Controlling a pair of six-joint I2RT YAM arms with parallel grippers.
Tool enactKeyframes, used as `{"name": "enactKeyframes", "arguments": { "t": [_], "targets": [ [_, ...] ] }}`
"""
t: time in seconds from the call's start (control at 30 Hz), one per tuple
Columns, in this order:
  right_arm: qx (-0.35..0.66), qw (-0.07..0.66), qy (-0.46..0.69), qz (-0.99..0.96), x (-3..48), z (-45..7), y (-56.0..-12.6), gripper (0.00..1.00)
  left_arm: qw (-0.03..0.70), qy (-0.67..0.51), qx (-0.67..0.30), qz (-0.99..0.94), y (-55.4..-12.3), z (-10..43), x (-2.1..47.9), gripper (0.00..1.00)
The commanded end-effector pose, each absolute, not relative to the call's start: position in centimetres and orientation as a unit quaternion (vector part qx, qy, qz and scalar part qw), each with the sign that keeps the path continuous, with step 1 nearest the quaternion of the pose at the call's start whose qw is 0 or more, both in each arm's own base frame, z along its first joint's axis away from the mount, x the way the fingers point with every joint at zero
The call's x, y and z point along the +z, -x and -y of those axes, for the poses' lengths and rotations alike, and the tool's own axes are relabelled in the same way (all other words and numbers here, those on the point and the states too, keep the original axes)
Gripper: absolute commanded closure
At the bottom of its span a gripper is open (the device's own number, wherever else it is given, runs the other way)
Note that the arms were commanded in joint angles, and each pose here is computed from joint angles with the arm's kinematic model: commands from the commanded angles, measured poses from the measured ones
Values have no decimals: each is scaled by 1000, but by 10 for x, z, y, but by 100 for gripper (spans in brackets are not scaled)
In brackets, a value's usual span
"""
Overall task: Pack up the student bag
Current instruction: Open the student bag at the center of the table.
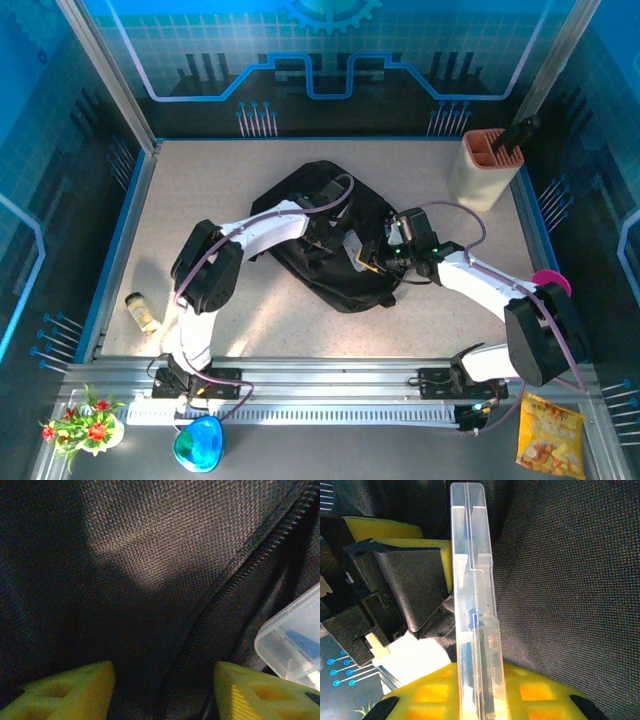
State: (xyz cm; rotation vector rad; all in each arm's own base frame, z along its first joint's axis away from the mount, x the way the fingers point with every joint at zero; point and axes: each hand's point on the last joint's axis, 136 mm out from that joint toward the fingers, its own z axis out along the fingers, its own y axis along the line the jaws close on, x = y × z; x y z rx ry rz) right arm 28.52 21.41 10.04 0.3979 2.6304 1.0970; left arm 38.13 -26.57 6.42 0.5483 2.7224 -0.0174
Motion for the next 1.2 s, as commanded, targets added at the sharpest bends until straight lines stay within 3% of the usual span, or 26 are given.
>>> {"name": "enactKeyframes", "arguments": {
  "t": [0.0, 0.2, 0.5, 0.8, 1.17],
  "targets": [
    [318, 82, -187, -926, 63, -190, -264, 86, 132, -203, 91, -966, -374, 231, 33, 49],
    [317, 81, -186, -926, 62, -190, -263, 86, 142, -192, 93, -967, -381, 232, 35, 73],
    [352, 64, -164, -919, 72, -205, -264, 85, 218, -176, 38, -959, -388, 244, 82, 89],
    [412, 50, -141, -899, 90, -230, -277, 83, 259, -198, -50, -944, -378, 264, 111, 90],
    [458, 63, -119, -879, 107, -257, -320, 83, 270, -201, -72, -939, -371, 265, 120, 88]
  ]
}}
